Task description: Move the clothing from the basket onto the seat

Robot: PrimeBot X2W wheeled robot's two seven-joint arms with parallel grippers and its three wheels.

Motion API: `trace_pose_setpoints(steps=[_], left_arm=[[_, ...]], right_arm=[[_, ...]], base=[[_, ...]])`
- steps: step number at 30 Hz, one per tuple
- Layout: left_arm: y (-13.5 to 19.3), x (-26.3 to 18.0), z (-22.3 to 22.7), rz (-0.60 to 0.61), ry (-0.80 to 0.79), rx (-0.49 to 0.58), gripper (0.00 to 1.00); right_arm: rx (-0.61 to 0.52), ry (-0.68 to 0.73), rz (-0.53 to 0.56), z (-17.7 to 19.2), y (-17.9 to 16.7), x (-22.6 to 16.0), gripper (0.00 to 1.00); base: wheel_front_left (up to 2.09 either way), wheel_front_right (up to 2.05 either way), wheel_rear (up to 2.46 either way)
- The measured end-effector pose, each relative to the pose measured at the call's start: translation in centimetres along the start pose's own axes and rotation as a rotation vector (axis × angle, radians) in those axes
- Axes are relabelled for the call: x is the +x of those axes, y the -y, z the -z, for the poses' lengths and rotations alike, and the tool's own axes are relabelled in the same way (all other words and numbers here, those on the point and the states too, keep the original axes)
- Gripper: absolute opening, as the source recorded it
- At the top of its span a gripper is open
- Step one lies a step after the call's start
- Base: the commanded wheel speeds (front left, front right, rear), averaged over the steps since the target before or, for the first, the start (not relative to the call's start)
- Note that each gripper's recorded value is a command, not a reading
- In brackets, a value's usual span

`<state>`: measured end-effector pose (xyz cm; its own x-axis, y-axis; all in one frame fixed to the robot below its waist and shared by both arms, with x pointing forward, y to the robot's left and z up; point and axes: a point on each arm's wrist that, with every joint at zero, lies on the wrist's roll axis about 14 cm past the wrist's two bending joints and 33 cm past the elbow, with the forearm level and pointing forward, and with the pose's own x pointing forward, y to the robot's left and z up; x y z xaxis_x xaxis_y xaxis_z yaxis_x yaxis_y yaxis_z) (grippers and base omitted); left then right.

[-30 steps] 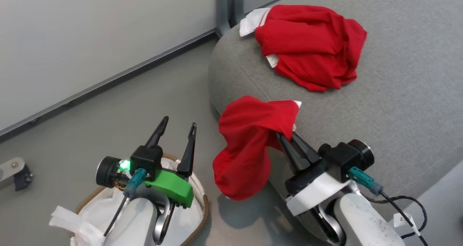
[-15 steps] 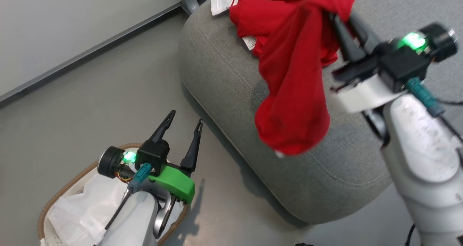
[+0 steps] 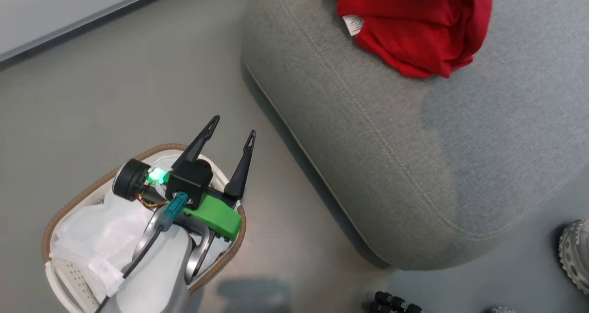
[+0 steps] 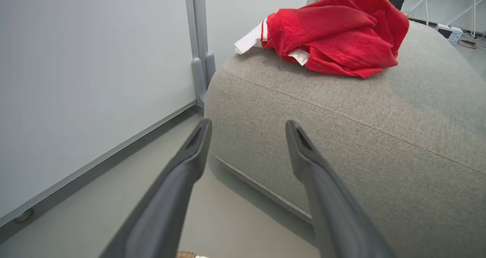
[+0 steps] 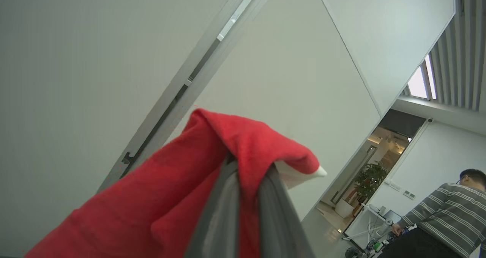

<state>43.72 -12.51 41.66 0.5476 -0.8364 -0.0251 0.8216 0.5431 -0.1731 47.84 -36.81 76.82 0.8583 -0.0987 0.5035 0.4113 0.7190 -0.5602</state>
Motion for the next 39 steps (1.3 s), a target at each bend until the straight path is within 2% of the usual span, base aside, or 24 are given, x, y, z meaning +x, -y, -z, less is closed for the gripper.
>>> trace_pose_setpoints(steps=[5,10,13,14,15,16,17,18,24,31,39], left_arm=[[-1.8,-0.1,1.5,-0.012,-0.019,-0.012,1.00],[-3.4,-0.6,3.3,-0.030,-0.045,-0.028,1.00],[-4.1,-1.1,4.4,-0.042,-0.064,-0.041,1.00],[-4.3,-1.2,4.7,-0.047,-0.071,-0.047,1.00],[-4.5,-1.4,5.0,-0.053,-0.076,-0.051,1.00],[-4.7,-1.5,5.2,-0.059,-0.080,-0.054,1.00],[-4.9,-1.7,5.4,-0.066,-0.085,-0.059,1.00],[-5.0,-1.7,5.4,-0.069,-0.086,-0.061,1.00],[-4.6,-1.5,4.1,-0.071,-0.064,-0.055,1.00],[-3.9,-2.3,2.3,-0.100,-0.050,-0.046,1.00],[-4.6,-4.9,0.6,-0.209,-0.039,-0.044,1.00]], right_arm=[[0.072,-0.213,-0.045,8.2,-5.2,-1.6,0.00],[0.163,-0.480,-0.061,16.9,-10.4,-7.5,0.00],[0.185,-0.592,-0.058,20.1,-12.1,-10.8,0.00],[0.195,-0.627,-0.058,20.9,-12.9,-12.0,0.15],[0.210,-0.657,-0.052,21.6,-13.5,-13.1,0.37],[0.226,-0.675,-0.034,22.0,-13.7,-13.8,0.45],[0.238,-0.684,-0.024,22.2,-13.9,-14.3,0.64],[0.243,-0.691,-0.018,22.2,-14.0,-14.7,1.00],[0.253,-0.709,0.019,21.5,-12.6,-17.8,1.00],[0.262,-0.699,-0.007,18.9,-11.8,-21.2,1.00],[0.390,-0.606,-0.042,14.6,-13.8,-21.5,1.00]], base=[[0.00,0.00,0.00],[0.00,0.00,0.00],[0.00,0.00,0.00],[0.00,0.00,0.00],[0.00,0.00,0.00],[0.00,0.00,0.00],[0.00,0.00,0.00],[0.00,0.00,0.00],[0.00,0.00,0.00],[0.00,0.00,0.00],[0.00,0.00,0.00]])
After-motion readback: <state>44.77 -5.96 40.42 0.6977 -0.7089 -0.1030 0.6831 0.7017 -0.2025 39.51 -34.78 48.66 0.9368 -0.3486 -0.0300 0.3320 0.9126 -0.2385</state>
